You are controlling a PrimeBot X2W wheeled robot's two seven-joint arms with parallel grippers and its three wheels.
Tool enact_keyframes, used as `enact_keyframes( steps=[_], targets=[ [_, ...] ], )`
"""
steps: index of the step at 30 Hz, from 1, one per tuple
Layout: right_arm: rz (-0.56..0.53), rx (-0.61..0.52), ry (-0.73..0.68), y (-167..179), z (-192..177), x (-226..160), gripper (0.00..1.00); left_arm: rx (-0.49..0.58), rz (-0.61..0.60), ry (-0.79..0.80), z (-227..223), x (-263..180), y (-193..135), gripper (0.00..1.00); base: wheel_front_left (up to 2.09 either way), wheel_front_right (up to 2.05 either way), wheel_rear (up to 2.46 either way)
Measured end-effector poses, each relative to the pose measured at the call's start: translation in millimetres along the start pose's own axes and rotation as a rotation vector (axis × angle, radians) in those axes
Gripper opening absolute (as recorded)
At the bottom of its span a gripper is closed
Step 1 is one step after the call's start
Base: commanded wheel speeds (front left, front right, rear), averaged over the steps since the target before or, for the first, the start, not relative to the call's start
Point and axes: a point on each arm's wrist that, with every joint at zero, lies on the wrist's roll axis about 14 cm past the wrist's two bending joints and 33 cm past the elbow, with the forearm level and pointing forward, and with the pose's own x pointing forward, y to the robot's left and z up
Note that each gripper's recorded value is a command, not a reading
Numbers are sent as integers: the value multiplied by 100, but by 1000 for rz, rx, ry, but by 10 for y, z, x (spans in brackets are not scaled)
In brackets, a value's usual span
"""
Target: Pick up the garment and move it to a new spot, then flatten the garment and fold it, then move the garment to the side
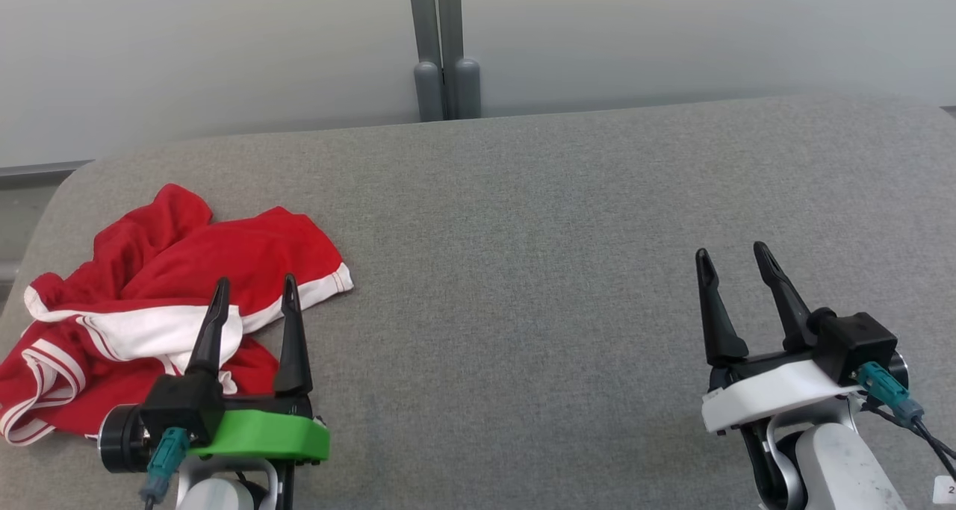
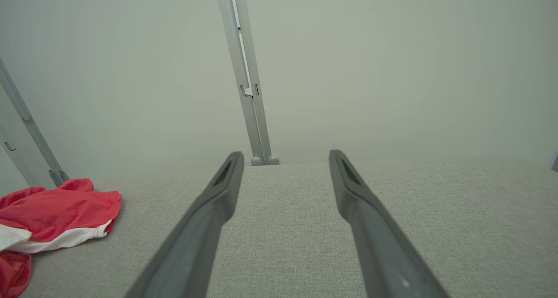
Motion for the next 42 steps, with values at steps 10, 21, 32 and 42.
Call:
enact_keyframes(
  steps=[10,21,32,42],
  targets=[
    [10,-26,-1,21,-8,6,100,23,-13,-8,12,0,-33,100,0,0,0],
    [-2,-28,2,-25,-10,-10,100,23,-17,-9,19,-3,-41,100,0,0,0],
    [14,-10,6,40,-36,16,100,10,21,19,-62,-48,64,100,0,0,0],
    [118,53,15,409,-107,136,100,24,108,27,-67,-135,343,100,0,0,0]
  ],
)
